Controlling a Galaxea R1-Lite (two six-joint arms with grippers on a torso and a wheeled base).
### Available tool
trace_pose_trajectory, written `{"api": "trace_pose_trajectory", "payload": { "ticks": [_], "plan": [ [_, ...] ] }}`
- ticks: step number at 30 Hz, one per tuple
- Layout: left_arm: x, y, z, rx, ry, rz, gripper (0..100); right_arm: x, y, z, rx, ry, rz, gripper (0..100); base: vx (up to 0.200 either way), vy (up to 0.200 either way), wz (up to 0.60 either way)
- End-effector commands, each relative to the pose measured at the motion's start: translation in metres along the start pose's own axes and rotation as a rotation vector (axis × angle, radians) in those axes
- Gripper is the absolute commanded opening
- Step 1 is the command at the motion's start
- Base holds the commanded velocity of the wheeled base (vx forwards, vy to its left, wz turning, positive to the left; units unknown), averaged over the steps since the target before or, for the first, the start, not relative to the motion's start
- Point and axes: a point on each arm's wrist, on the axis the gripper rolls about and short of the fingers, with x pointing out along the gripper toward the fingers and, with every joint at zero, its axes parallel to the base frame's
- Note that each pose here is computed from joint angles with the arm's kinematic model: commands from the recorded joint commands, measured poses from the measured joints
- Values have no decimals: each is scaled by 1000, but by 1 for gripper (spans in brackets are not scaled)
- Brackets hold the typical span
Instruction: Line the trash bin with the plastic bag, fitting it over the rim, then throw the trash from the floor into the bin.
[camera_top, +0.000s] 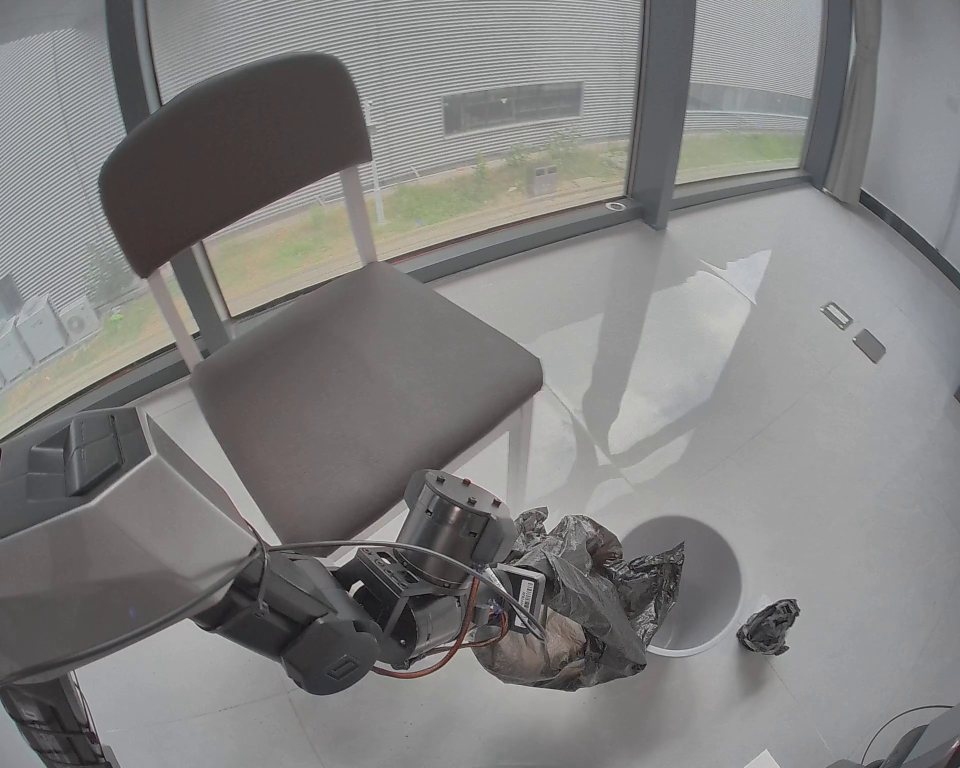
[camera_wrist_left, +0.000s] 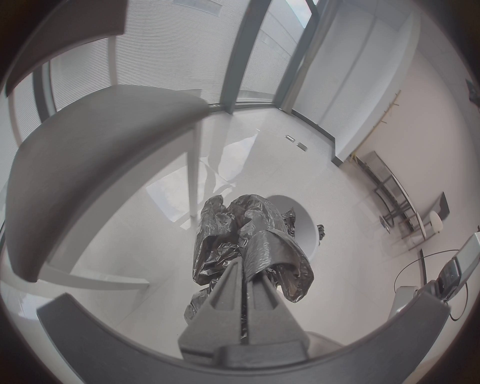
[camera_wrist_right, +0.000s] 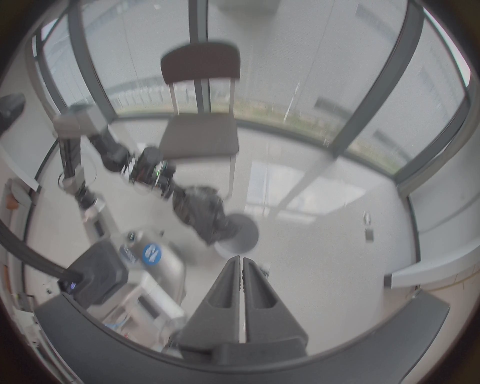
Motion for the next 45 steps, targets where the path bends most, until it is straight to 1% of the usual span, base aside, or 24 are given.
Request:
{"api": "trace_pose_trajectory", "payload": {
  "ticks": [1, 3, 5, 6, 7, 8, 9, 14, 17, 18, 19, 20, 21, 22, 23, 25, 30, 39, 45],
  "plan": [
    [0, -4, 4, -8, -28, -15, 0, -41, -8, 9, 35, -374, -156, 0, 0, 0, 0],
    [0, -9, 10, -15, -71, -42, 0, 31, -3, 8, 34, -377, -166, 0, 0, 0, 0],
    [1, -14, 11, -14, -92, -56, 0, 64, 1, 4, 36, -416, -175, 0, 0, 0, 0],
    [1, -15, 11, -14, -106, -64, 0, 82, 3, 0, 37, -457, -193, 0, 0, 0, 0],
    [0, -16, 12, -15, -114, -68, 0, 95, 5, -1, 37, -476, -197, 0, 0, 0, 0],
    [0, -16, 12, -15, -116, -68, 0, 99, 5, -2, 37, -476, -197, 0, 0, 0, 0],
    [0, -18, 12, -13, -118, -73, 0, 114, 7, -4, 39, -456, -190, 0, 0, 0, 0],
    [1, -23, 9, -5, -112, -84, 0, 125, 14, -14, 31, -413, -161, 0, 0, 0, 0],
    [4, -26, 5, 0, -103, -90, 0, 128, 19, -22, 7, -393, -143, 0, 0, 0, 0],
    [3, -26, 6, 0, -104, -91, 0, 128, 19, -22, 7, -394, -140, 0, 0, 0, 0],
    [5, -29, 4, 3, -107, -98, 0, 129, 23, -23, -2, -404, -106, 0, 0, 0, 0],
    [5, -29, 4, 4, -106, -100, 0, 129, 23, -23, -4, -407, -99, 0, 0, 0, 0],
    [6, -32, 3, 6, -114, -108, 0, 127, 25, -22, -15, -442, -49, 0, 0, 0, 0],
    [6, -32, 3, 6, -114, -108, 0, 127, 25, -22, -15, -442, -49, 0, 0, 0, 0],
    [7, -33, 3, 8, -120, -114, 0, 127, 25, -21, -25, -470, -19, 0, 0, 0, -600],
    [7, -34, 3, 8, -122, -116, 0, 128, 24, -21, -23, -488, -19, 0, 0, 0, -600],
    [5, -34, 3, 6, -124, -120, 0, 130, 26, -23, -29, -485, -6, 0, 0, 0, -600],
    [5, -34, 4, 6, -129, -125, 0, 138, 30, -33, -22, -449, 10, 0, 0, 0, -600],
    [2, -32, 11, -5, -169, -129, 0, 148, 36, -48, -24, -450, 9, 0, 0, 0, 0]
  ]
}}
